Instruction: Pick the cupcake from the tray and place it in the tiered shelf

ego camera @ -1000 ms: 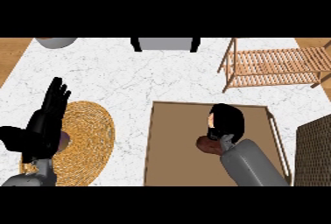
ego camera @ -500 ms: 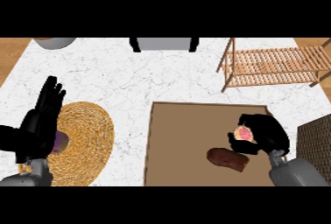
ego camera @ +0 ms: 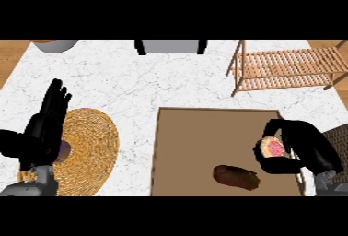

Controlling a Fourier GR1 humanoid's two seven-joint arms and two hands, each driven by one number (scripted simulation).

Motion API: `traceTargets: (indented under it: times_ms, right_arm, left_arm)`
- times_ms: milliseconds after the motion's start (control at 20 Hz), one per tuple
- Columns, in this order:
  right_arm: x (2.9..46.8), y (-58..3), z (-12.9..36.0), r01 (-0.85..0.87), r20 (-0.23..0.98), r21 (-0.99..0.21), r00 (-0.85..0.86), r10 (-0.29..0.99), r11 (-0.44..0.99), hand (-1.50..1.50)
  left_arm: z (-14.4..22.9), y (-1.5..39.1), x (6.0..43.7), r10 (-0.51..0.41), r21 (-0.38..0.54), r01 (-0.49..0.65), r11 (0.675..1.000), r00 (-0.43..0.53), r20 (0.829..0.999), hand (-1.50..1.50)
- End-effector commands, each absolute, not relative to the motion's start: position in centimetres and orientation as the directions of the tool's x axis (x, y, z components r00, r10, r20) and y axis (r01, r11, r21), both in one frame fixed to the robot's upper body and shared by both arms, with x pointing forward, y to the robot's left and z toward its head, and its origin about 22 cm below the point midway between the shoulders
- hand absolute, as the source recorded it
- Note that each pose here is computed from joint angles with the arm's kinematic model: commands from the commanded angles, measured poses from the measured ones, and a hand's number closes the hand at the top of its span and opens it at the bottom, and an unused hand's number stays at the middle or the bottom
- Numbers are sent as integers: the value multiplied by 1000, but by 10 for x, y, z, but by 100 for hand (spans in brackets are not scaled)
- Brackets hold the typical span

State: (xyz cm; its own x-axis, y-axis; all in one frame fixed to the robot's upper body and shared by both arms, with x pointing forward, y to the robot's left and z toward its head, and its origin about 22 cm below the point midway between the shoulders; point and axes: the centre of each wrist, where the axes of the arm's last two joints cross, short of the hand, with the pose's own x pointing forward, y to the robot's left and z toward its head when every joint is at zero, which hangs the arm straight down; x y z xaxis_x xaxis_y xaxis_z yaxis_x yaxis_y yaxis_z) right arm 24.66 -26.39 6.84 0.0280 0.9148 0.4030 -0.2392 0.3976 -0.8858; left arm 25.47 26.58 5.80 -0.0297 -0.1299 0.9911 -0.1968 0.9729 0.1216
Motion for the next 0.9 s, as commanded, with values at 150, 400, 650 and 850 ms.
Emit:
traceTargets:
  times_ms: [150,400,650,850]
  right_arm:
    - [228,-267,161,27,626,-780,23,779,626,150]
    - [208,-289,208,200,620,-777,79,781,596,150]
    - [228,-322,222,267,594,-792,131,794,548,150]
    - [248,-329,232,313,616,-771,146,774,555,150]
  left_arm:
    - [52,278,242,-134,127,-198,972,-20,991,0]
    - [58,269,263,-144,135,-197,971,-33,989,0]
    - [42,260,234,-145,137,-184,973,-29,989,0]
    - [54,254,247,-139,132,-177,975,-27,990,0]
